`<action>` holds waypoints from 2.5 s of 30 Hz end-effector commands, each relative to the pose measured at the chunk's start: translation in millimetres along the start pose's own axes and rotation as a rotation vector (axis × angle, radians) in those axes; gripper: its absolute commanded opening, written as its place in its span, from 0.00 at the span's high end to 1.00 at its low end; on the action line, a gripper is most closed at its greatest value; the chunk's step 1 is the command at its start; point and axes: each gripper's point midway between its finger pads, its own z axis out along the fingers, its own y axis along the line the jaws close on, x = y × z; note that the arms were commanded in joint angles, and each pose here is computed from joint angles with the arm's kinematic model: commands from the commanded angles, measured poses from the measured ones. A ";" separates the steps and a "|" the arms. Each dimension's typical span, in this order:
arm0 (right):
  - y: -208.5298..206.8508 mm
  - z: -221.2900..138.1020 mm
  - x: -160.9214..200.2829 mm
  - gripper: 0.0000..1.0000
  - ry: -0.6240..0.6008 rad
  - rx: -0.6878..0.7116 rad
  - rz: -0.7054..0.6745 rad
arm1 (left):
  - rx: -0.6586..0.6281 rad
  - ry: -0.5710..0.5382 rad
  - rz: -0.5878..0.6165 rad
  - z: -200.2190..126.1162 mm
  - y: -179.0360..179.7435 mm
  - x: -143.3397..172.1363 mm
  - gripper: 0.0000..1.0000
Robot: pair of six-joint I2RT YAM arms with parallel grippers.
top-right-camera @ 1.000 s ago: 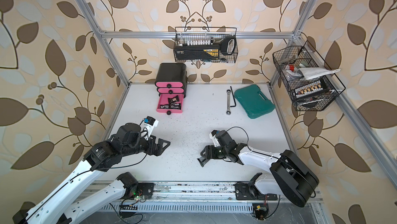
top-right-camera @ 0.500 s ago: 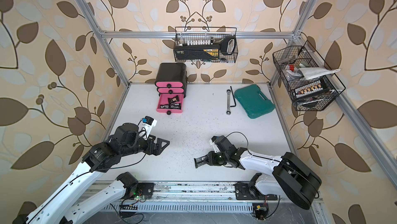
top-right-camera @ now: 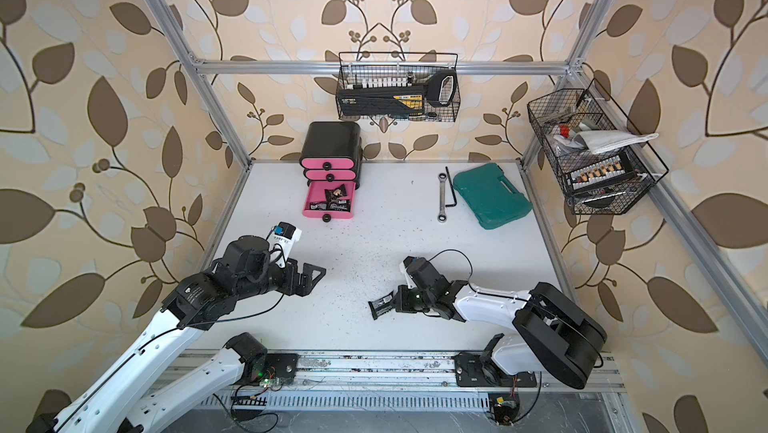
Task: Place the cookies into the drawer by color
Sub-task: Pick up the cookie at the center of the board, then place the cookie in the drawer.
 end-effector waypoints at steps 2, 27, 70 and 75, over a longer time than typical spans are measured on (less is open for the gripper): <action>37.3 -11.9 -64.6 1.00 -0.207 0.003 -0.064 | -0.080 -0.122 0.009 -17.2 14.1 -15.9 0.02; 156.2 71.1 -294.4 1.00 -0.629 0.014 -0.151 | -0.234 -0.316 -0.059 -59.6 47.0 -26.4 0.02; 211.5 111.9 -340.8 0.62 -0.666 -0.005 -0.333 | -0.251 -0.309 -0.109 -56.1 55.4 -28.5 0.02; 230.9 63.8 -313.7 0.58 -0.652 -0.100 -0.356 | -0.249 -0.310 -0.112 -56.1 55.4 -28.4 0.02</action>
